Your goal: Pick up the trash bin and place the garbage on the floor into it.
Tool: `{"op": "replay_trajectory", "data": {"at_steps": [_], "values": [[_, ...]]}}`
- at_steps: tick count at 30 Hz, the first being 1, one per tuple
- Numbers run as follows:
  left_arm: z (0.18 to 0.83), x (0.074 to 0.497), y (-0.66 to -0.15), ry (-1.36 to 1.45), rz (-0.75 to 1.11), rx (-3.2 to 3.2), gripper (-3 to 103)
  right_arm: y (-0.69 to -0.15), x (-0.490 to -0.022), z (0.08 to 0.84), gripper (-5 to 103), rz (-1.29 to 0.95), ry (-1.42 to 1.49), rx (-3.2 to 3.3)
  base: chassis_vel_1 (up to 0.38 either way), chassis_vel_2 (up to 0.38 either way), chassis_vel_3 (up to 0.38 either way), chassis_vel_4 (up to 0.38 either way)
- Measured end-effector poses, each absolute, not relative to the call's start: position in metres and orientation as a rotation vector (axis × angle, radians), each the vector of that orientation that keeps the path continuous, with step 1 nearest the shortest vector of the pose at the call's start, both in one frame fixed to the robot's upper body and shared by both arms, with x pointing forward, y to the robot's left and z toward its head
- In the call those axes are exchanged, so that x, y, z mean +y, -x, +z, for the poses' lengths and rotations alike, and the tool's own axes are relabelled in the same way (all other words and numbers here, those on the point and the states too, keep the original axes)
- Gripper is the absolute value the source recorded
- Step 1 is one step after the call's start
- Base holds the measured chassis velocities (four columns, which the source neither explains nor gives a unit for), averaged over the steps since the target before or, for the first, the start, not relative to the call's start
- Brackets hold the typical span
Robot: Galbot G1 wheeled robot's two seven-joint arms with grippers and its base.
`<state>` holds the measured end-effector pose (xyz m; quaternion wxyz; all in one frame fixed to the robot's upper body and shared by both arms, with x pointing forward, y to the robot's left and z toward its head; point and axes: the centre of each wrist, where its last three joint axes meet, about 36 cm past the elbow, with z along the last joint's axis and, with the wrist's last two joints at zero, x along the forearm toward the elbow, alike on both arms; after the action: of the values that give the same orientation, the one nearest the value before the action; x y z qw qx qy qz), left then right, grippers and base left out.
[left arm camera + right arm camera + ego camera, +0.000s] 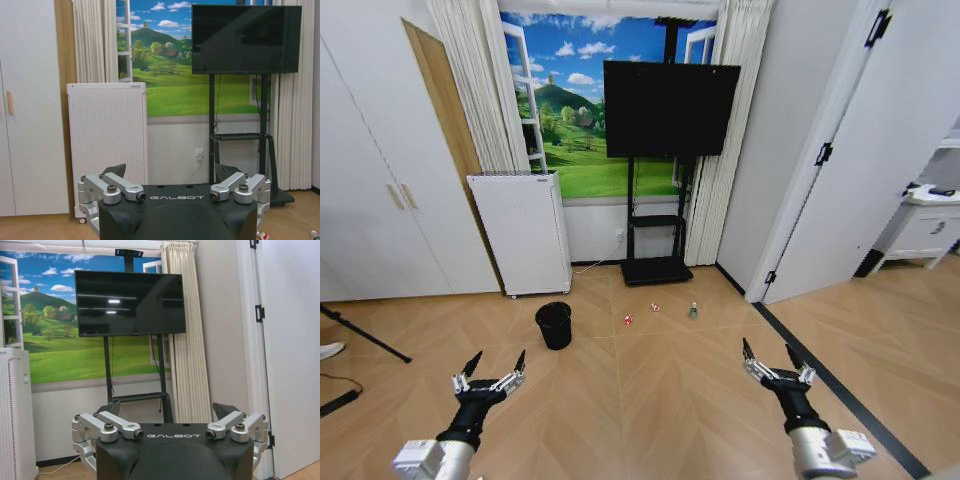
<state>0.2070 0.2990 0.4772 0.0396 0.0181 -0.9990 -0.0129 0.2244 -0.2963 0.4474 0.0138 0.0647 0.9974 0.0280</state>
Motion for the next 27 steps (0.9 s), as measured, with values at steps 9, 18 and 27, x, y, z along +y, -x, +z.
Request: {"op": "replay_trajectory", "data": {"at_steps": [9,18,27], "values": [[0.4773,0.2986,-0.2063,-0.057,-0.036,-3.059,97,-0.2244,-0.2962,0.4469,100,0.082,-0.211,3.109,0.0,0.0,0.0,0.0],[0.4771,0.2984,-0.2062,-0.052,-0.04,-3.054,97,-0.2248,-0.2965,0.4444,100,0.077,-0.203,3.098,0.0,0.0,0.0,0.0],[0.4754,0.2963,-0.2052,-0.041,-0.059,-3.042,97,-0.2247,-0.2968,0.4447,100,0.067,-0.189,3.107,0.0,0.0,0.0,0.0]]}}
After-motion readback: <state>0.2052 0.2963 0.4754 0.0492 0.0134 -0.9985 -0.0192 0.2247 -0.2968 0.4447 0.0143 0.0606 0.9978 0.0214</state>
